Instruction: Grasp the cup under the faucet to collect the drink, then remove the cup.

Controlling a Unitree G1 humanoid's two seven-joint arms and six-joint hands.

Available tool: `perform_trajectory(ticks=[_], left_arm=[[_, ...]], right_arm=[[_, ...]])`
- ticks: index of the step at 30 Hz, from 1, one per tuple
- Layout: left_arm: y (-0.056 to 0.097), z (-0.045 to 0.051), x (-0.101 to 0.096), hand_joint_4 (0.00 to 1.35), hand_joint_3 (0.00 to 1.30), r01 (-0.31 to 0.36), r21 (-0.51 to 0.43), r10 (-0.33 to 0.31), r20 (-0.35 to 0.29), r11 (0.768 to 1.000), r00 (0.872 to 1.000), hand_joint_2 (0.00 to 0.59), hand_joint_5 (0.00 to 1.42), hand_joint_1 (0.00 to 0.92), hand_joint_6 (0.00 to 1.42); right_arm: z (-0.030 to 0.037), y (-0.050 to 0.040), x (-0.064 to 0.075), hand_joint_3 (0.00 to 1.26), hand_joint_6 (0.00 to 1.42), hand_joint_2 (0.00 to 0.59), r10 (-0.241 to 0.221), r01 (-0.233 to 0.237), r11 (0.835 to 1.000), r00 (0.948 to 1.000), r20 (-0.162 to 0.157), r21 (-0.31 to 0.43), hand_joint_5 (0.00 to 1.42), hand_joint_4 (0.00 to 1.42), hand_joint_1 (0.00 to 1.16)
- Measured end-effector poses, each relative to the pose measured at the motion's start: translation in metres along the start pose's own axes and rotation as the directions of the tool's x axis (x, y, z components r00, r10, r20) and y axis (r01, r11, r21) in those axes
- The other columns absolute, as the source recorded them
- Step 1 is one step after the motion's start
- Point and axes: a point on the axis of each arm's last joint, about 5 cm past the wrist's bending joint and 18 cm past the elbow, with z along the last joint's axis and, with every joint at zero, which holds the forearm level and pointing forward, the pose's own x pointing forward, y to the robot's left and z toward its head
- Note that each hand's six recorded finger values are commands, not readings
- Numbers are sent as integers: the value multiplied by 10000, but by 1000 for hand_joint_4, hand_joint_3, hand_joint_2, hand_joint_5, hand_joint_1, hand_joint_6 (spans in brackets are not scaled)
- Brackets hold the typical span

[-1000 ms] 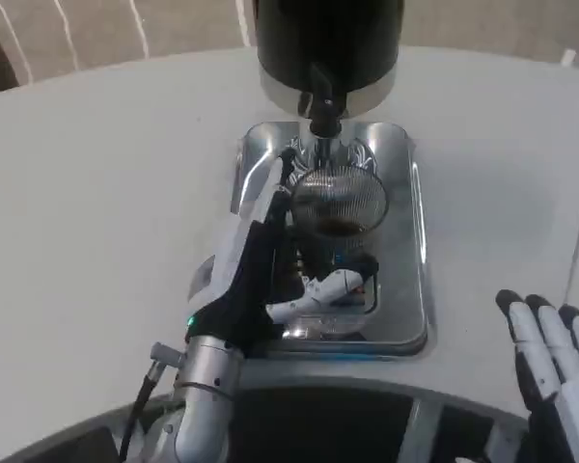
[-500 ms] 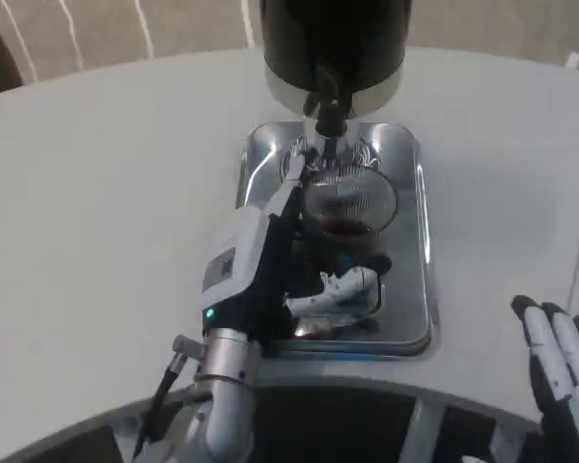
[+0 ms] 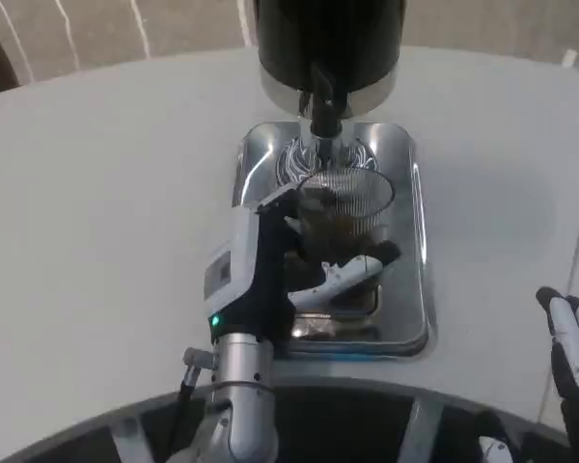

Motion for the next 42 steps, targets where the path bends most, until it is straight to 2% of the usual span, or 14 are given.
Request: perform_trajectory(ticks=[5, 14, 23, 31, 36, 38, 42], left_arm=[[54, -35, -20, 1267, 1129, -171, -48, 171, 35, 9998, 9998, 64, 1424, 667, 1424], [141, -91, -79, 1280, 1151, -408, -6, 408, 127, 9992, 9991, 66, 1421, 678, 1424], [277, -219, -216, 1267, 1157, -712, 159, 715, -185, 9973, 9973, 67, 1421, 681, 1424], [377, -258, -283, 1267, 1159, -924, 294, 926, -58, 9953, 9957, 68, 1421, 685, 1424], [489, -247, -280, 1267, 1160, -1346, 230, 1342, 174, 9906, 9908, 69, 1421, 686, 1424], [521, -210, -254, 1267, 1160, -1524, 121, 1518, 403, 9883, 9876, 69, 1421, 686, 1424], [595, -130, -267, 1267, 1160, -1650, -136, 1655, 942, 9862, 9817, 72, 1421, 686, 1424]], right_arm=[[2, -1, 4, 0, 0, 426, -17, 17, 10000, 10000, 1, 26, 0, 0, 460], [19, -3, 32, 0, 0, 428, -141, 137, 9997, 9997, 187, 188, 0, 0, 457], [18, -3, 32, 0, 0, 428, -123, 116, 9994, 9997, 219, 321, 0, 0, 457], [17, 0, 28, 0, 0, 428, -80, 69, 9990, 9997, 247, 436, 0, 0, 457], [17, 3, 24, 0, 0, 428, -44, 32, 9992, 9996, 293, 407, 0, 0, 457], [19, 1, 30, 0, 0, 428, -69, 54, 9994, 9991, 414, 342, 0, 0, 457], [-1, 26, 153, 0, 0, 428, -266, 271, 9996, 9959, 867, -45, 0, 0, 457]])
